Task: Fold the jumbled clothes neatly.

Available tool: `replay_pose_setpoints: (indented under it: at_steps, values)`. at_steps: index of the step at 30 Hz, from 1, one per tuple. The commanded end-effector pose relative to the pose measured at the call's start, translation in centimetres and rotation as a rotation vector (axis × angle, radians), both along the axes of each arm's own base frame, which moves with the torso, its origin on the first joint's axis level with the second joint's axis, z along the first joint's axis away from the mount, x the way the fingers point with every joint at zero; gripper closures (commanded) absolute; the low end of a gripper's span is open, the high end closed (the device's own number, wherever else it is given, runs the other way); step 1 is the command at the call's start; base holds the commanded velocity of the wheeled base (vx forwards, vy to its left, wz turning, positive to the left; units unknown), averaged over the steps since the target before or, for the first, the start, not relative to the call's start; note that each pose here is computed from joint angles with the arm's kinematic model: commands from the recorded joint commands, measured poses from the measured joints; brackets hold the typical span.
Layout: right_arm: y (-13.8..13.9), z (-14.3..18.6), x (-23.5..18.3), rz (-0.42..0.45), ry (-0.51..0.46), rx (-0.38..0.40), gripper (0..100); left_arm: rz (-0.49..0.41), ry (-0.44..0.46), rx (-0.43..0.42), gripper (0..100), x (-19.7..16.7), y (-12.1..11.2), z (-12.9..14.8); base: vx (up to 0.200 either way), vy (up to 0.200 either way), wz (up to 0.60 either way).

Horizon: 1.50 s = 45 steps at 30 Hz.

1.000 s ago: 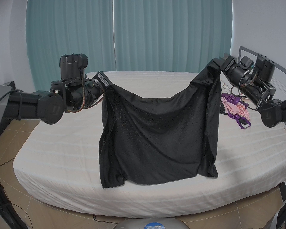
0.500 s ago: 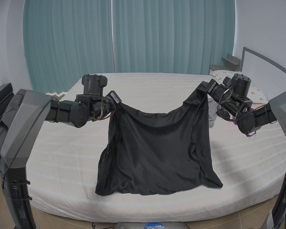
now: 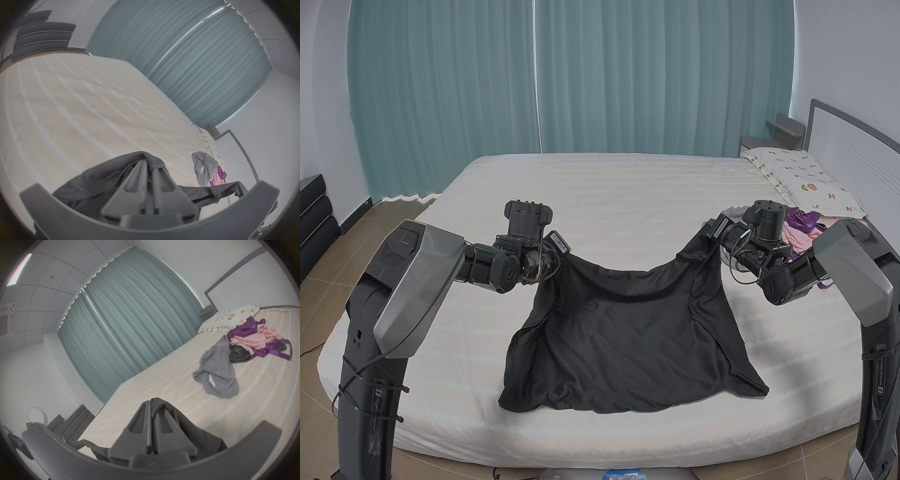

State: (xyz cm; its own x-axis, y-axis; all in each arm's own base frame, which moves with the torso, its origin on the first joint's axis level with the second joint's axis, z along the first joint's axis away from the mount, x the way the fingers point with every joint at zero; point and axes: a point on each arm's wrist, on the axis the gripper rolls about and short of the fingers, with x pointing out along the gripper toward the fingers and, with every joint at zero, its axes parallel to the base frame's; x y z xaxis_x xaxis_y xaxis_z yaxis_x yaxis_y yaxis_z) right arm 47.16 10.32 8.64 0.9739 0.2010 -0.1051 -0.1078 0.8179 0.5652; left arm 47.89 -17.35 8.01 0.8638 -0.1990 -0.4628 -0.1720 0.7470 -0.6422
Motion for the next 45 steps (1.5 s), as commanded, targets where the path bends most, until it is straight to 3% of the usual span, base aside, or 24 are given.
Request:
replay_pose_setpoints:
  at_steps: [1,5,11,16,18,19,24,27,31,38,45]
  values:
    - [0.5,-5.4,0.7,0.007,0.111,-0.036,0,0.006,0.070,0.020,0,0.7,-0.2,-3.9,0.000,0.000,0.00]
    - [0.0,-7.3,0.1,0.009,0.174,-0.099,0,0.007,0.155,0.052,0,0.5,-0.1,-4.9,0.000,0.000,0.00]
    - [-2.0,-5.9,-0.3,-0.033,0.200,-0.094,0,0.025,0.230,0.073,0,-0.1,1.0,-4.3,0.000,0.000,0.00]
    - [-3.7,-2.3,-2.1,-0.027,0.186,-0.044,0,0.046,0.251,-0.029,0,-1.2,3.4,-0.9,0.000,0.000,0.00]
    - [-3.7,-2.3,-2.1,-0.027,0.186,-0.044,0,0.046,0.251,-0.029,0,-1.2,3.4,-0.9,0.000,0.000,0.00]
    - [-4.5,-0.9,-3.0,-0.026,0.194,-0.033,0,0.025,0.247,-0.086,0,-2.2,4.4,1.2,0.000,0.000,0.00]
    - [-5.7,0.7,-3.2,-0.063,0.165,-0.009,0,0.043,0.265,-0.097,0,-3.8,6.2,2.4,0.000,0.000,0.00]
    - [-5.9,1.5,-3.3,-0.085,0.152,0.040,0,0.010,0.293,-0.120,0,-5.6,6.6,3.2,0.000,0.000,0.00]
    - [-5.6,1.5,-4.4,-0.082,0.200,0.081,0,-0.016,0.300,-0.134,0,-7.9,7.0,3.9,0.000,0.000,0.00]
    - [-3.6,-1.4,-6.8,-0.042,0.383,0.038,0,-0.015,0.346,-0.129,0,-11.0,7.5,1.1,0.000,0.000,0.00]
    - [-1.8,-3.2,-7.3,-0.005,0.496,-0.001,0,0.011,0.315,-0.220,0,-12.7,6.7,-1.2,0.000,0.000,0.00]
